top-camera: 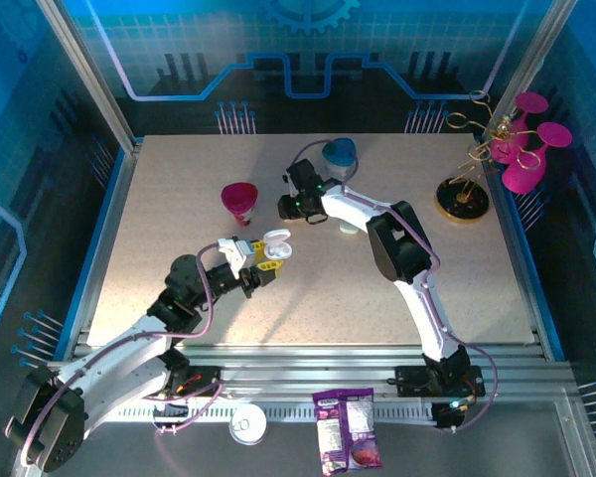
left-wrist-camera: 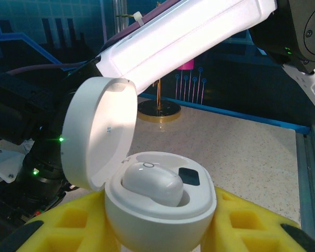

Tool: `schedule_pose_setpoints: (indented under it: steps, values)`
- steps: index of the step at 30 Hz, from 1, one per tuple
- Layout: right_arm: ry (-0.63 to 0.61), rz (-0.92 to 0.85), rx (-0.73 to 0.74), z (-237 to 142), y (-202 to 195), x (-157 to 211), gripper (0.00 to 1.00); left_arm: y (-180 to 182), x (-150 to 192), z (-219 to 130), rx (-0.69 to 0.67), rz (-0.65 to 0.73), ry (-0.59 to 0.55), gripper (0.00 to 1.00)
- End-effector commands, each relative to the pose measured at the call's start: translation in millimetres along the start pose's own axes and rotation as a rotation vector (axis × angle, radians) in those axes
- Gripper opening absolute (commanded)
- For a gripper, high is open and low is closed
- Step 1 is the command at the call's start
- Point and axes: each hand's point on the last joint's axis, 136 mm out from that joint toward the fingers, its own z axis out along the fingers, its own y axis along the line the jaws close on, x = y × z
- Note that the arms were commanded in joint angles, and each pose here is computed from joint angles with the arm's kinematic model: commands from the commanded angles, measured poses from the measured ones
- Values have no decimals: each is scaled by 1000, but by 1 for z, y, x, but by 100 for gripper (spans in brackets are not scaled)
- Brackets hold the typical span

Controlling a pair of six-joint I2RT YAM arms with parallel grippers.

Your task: Insert the wireless bluetooth earbuds into the charging case

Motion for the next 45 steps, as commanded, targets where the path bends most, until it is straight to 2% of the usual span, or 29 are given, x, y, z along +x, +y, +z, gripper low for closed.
schedule_pose_setpoints:
  steps: [1,4,13,29,32,38,45]
  values:
    - [33,6,-12,0,-3,9,30,0,-12,1,-4,34,-29,23]
    - [50,-10,-6,-3,-3,12,26,1,-11,2,-4,32,-30,23]
    - [105,-86,25,-13,5,26,26,1,-14,4,2,28,-37,23]
    - [94,-77,-14,-46,13,37,14,1,-14,4,0,24,-37,24]
    - [81,-77,-23,-50,14,37,15,1,-15,4,2,25,-39,24]
    - [72,-85,-2,-48,9,34,27,1,-16,5,6,23,-40,25]
    - [108,-91,26,-37,4,43,29,2,-16,6,4,27,-38,25]
